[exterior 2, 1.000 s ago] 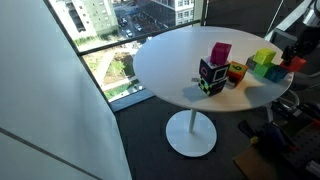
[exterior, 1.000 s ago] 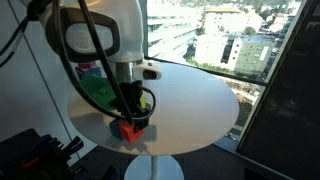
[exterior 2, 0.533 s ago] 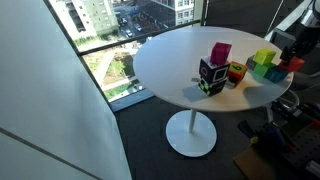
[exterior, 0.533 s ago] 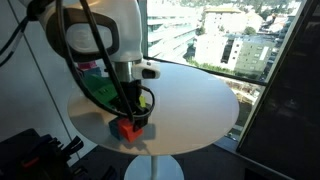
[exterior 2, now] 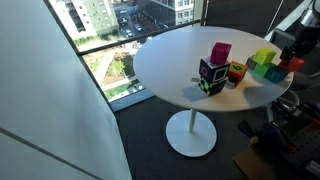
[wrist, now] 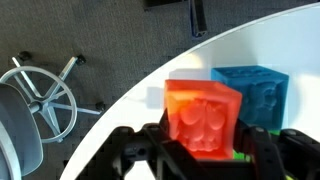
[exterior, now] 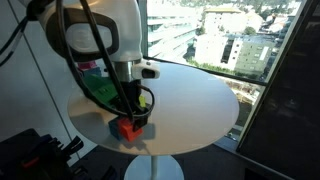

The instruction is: Put the orange block on the blue block

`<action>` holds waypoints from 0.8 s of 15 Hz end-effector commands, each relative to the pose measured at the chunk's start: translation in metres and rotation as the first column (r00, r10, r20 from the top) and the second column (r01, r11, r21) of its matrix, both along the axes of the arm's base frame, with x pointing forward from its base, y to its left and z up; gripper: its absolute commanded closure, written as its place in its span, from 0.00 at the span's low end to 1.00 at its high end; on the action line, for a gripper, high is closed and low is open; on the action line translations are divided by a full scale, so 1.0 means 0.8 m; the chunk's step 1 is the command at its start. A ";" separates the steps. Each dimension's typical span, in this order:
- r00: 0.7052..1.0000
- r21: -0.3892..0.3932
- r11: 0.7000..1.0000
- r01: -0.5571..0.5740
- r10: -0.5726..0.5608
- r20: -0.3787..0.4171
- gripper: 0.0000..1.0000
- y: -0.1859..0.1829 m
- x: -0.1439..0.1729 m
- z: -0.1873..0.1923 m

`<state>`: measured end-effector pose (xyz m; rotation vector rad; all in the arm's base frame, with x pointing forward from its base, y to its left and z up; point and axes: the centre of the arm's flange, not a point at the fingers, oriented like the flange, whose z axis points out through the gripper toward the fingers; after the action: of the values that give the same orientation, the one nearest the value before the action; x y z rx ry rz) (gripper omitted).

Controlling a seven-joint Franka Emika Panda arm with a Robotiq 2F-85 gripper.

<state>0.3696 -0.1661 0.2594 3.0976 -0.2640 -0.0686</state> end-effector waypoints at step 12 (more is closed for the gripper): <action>1.000 0.000 1.000 0.001 -0.001 0.007 0.76 0.002 -0.008 0.058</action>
<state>0.3664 -0.1669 0.2875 3.1019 -0.2702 -0.0545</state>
